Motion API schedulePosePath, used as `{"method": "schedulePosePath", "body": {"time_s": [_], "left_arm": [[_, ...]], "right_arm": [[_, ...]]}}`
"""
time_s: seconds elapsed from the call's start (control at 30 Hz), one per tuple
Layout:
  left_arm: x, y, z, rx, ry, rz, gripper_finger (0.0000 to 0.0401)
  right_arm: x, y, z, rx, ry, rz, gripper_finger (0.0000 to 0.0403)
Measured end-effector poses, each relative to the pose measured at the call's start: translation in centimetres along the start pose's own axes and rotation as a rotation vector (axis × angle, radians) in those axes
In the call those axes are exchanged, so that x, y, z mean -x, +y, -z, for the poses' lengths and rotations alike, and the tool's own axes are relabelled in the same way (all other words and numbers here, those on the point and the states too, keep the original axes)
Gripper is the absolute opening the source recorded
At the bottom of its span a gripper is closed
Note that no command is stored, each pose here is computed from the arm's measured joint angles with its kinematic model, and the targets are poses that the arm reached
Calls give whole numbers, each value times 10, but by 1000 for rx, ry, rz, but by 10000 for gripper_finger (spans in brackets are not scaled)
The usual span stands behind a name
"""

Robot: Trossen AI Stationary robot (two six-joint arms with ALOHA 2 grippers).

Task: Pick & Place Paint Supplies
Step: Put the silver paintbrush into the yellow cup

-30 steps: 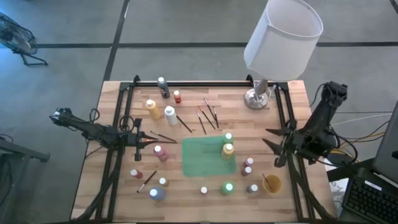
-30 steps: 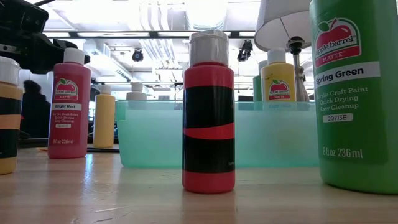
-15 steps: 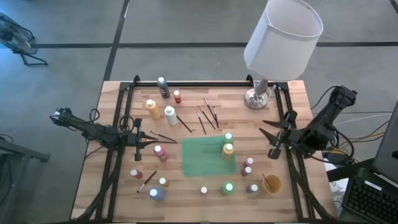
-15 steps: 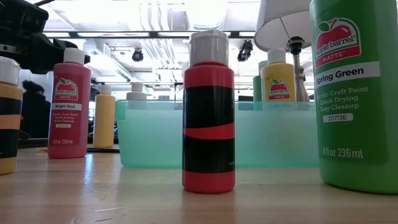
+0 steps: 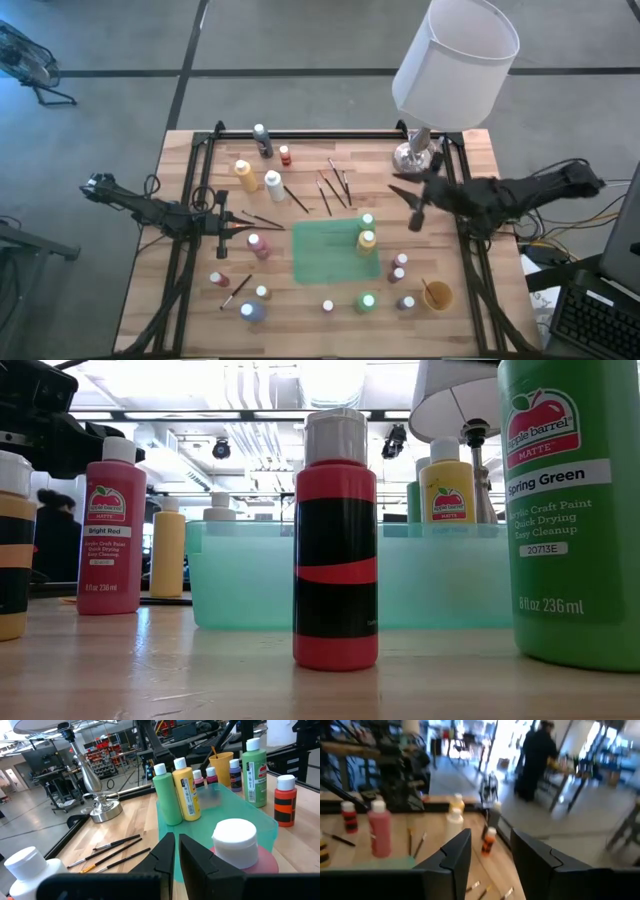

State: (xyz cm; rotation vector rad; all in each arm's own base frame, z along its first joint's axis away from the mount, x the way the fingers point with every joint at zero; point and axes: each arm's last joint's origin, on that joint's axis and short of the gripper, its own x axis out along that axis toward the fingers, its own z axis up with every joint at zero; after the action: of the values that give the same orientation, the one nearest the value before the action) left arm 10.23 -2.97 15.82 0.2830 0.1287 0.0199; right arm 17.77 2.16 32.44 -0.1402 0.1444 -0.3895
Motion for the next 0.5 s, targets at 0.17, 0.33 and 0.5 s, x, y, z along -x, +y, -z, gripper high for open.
{"method": "schedulePosePath", "body": {"time_s": [0.17, 0.33, 0.5], "left_arm": [[0, 0, 0, 0, 0, 0, 30], [0, 0, 0, 0, 0, 0, 30], [0, 0, 0, 0, 0, 0, 30]], "right_arm": [[-38, -18, 1, -67, 109, -4, 154], [-73, -32, 1, -149, 210, 10, 171], [-110, -40, -2, -171, 313, 72, 183]]}}
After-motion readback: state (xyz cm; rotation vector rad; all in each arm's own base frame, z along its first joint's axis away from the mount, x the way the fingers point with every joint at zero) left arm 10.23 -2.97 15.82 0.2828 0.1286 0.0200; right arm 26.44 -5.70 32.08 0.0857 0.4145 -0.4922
